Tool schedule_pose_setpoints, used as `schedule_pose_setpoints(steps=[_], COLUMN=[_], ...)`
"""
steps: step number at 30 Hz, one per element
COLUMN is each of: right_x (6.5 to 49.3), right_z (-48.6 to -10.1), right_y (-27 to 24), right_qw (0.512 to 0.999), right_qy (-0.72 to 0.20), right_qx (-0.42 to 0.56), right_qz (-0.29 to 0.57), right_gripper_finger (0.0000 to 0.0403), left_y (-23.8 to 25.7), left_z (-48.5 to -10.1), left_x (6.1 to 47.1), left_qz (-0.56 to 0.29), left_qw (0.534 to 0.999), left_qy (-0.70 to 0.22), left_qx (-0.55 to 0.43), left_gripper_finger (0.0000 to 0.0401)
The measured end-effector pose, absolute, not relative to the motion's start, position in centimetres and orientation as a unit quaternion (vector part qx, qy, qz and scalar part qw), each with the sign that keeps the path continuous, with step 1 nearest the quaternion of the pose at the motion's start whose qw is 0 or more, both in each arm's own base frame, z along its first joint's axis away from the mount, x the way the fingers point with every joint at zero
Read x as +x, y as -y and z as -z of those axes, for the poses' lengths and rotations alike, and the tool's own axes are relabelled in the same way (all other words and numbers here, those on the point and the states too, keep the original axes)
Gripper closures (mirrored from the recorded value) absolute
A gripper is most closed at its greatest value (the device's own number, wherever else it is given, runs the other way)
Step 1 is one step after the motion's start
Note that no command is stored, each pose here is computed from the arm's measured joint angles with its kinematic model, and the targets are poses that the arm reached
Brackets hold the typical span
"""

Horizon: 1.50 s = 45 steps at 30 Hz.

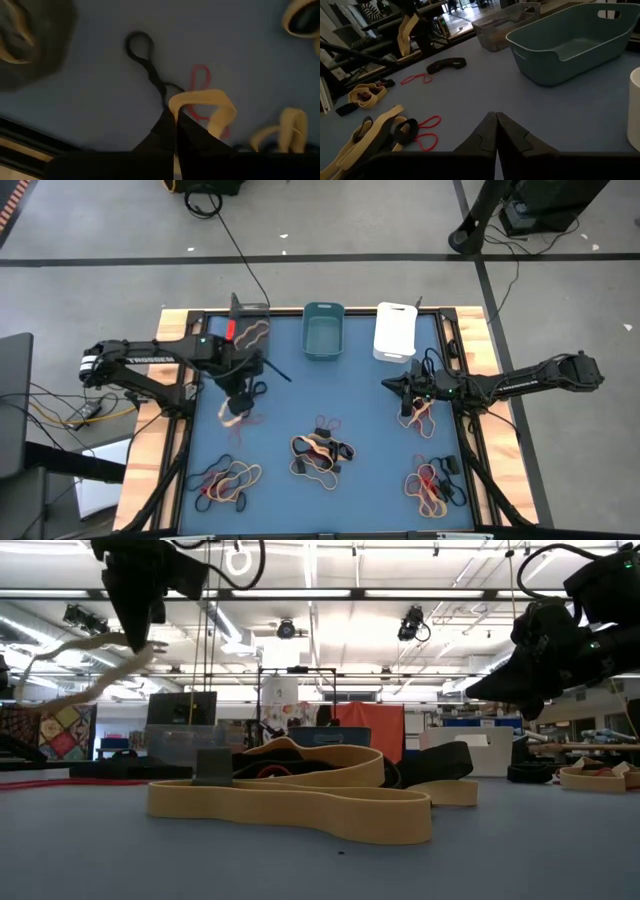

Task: Sort rubber bands into baskets
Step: Put the yellow rubber band into the black bin

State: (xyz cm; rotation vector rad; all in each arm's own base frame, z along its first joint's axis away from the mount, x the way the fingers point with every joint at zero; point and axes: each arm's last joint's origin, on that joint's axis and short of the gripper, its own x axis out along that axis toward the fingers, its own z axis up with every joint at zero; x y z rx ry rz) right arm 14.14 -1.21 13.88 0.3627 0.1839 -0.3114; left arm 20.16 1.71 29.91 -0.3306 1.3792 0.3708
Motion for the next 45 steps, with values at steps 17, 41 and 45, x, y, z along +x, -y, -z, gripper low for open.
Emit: schedule_pose_setpoints(steps=[17,41,45], right_x=[14.2,14.2,14.2], right_z=[-13.8,-13.8,-13.8], right_y=[1.2,1.2,1.2], right_qw=[0.968,0.968,0.969], right_qy=[-0.094,-0.094,-0.097], right_qx=[0.176,0.172,0.167], right_qz=[0.155,0.157,0.157], right_gripper_finger=[0.0389,0.0386,0.0391], left_y=[-7.6,-19.0,-20.1], left_z=[-29.1,-28.1,-26.1], left_x=[21.1,19.0,18.9], left_qz=[-0.296,-0.433,-0.435], left_qw=[0.786,0.773,0.753], left_qy=[-0.534,-0.452,-0.479], left_qx=[-0.099,-0.105,-0.118], left_gripper_finger=[0.0397,0.0396,0.0396])
